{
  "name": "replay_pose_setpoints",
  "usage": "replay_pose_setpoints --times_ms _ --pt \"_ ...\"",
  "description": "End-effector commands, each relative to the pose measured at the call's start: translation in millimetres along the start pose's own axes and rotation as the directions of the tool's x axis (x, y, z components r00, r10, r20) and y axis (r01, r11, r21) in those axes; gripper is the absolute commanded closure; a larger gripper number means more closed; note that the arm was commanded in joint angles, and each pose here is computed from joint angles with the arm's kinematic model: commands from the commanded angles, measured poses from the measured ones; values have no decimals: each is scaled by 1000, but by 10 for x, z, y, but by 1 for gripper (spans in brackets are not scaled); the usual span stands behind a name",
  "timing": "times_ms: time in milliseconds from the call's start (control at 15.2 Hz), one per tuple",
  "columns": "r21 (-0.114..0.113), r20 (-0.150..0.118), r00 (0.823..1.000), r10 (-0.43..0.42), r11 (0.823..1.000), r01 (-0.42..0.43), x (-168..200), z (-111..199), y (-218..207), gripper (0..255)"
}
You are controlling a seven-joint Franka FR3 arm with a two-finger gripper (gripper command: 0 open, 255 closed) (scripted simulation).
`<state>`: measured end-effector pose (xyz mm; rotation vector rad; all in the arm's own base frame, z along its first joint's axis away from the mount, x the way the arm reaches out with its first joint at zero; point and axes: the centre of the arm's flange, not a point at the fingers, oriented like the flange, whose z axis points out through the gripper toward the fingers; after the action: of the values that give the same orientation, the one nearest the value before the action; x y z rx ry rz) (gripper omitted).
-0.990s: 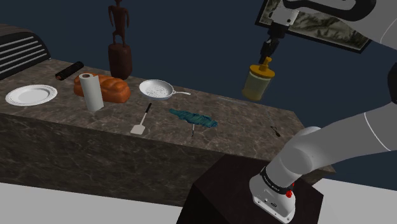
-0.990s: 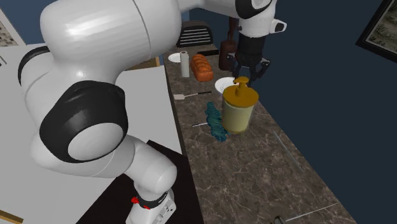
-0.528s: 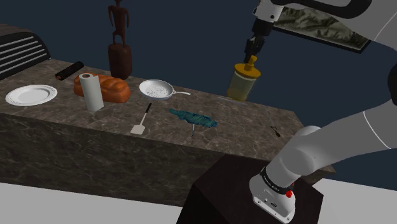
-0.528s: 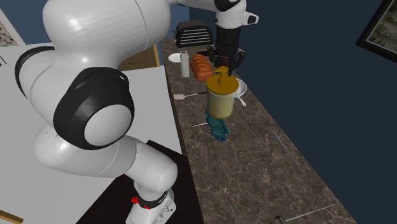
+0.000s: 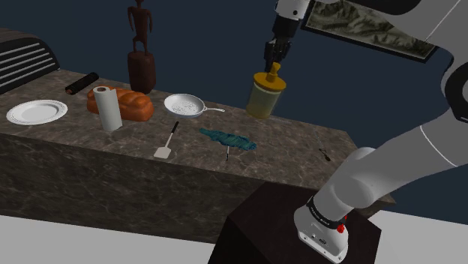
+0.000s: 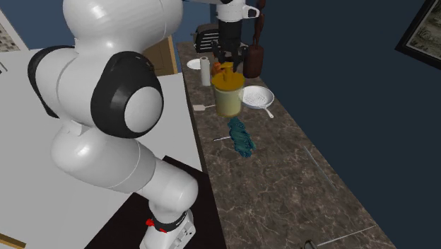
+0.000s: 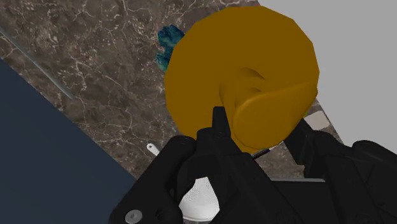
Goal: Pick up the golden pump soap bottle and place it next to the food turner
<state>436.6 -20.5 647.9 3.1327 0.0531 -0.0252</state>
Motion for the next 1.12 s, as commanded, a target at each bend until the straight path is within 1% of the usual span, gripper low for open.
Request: replay_pose_setpoints --times_ms 0,726,792,1056 --pt "0 -1 1000 1 1000 -1 108 -2 -235 255" --pt "0 -1 1000 1 1000 -1 763 -30 -1530 255" --pt "0 -1 1000 1 1000 -1 848 -33 -1696 255" --pt "0 -1 1000 1 1000 -1 851 178 -1698 255"
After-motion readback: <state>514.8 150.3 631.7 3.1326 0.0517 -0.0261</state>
